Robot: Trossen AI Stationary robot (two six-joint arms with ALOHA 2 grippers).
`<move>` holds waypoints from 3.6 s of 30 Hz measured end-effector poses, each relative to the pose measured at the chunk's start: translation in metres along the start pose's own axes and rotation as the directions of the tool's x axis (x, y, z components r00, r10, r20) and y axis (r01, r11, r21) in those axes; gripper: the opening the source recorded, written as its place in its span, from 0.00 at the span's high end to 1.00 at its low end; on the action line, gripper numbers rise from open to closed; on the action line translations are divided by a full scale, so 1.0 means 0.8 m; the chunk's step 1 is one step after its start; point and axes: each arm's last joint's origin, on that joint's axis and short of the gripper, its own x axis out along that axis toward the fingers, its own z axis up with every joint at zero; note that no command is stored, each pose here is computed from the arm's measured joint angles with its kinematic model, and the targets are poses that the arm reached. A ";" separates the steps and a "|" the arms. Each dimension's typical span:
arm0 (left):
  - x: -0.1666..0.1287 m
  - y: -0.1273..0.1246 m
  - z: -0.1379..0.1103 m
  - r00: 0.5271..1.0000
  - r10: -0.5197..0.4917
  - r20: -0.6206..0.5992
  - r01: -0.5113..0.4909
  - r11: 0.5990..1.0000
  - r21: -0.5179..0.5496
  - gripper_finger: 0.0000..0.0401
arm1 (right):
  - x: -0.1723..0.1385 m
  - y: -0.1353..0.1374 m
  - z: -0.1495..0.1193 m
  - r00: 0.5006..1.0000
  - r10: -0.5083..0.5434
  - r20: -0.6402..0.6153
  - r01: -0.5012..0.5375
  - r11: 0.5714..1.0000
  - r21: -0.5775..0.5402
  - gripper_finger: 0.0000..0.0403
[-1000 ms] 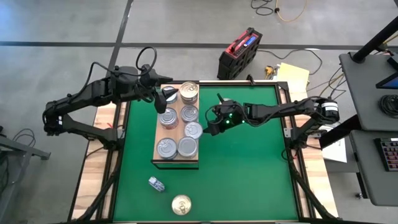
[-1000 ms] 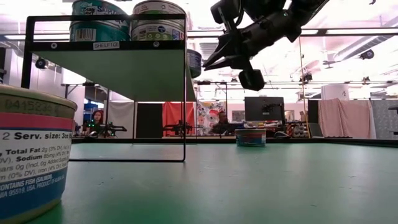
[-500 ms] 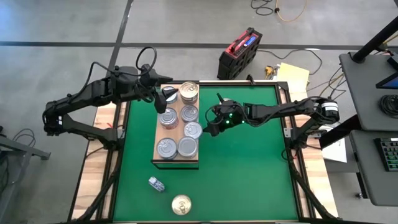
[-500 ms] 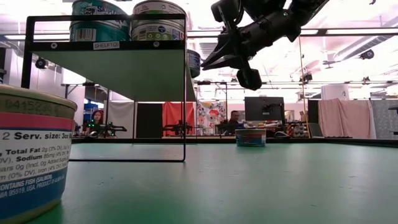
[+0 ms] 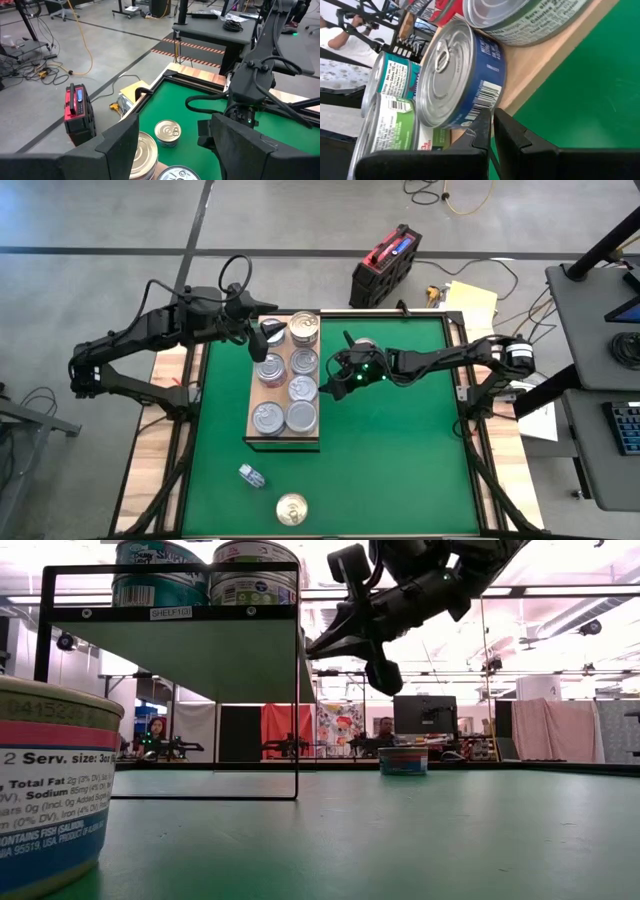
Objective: Stack canned seafood by type on shelf
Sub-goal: Put the blue tuna can on the shelf, then stack the blue and pink tuna can on top of the blue and pink tuna cans on the shelf
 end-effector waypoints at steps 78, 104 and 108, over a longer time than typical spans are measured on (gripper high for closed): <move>-0.012 -0.061 -0.013 0.997 -0.072 -0.025 0.061 0.951 -0.302 0.42 | -0.093 -0.148 0.071 0.783 -0.619 -0.062 0.622 0.781 0.054 0.97; -0.014 -0.036 0.010 0.999 0.002 0.035 -0.004 0.999 0.038 0.42 | -0.083 -0.121 0.013 0.683 -0.647 -0.338 0.708 0.700 0.092 0.97; -0.020 -0.032 0.020 0.998 0.003 0.064 -0.008 0.997 0.075 0.42 | -0.075 -0.101 -0.006 0.690 -0.621 -0.372 0.694 0.714 0.097 0.97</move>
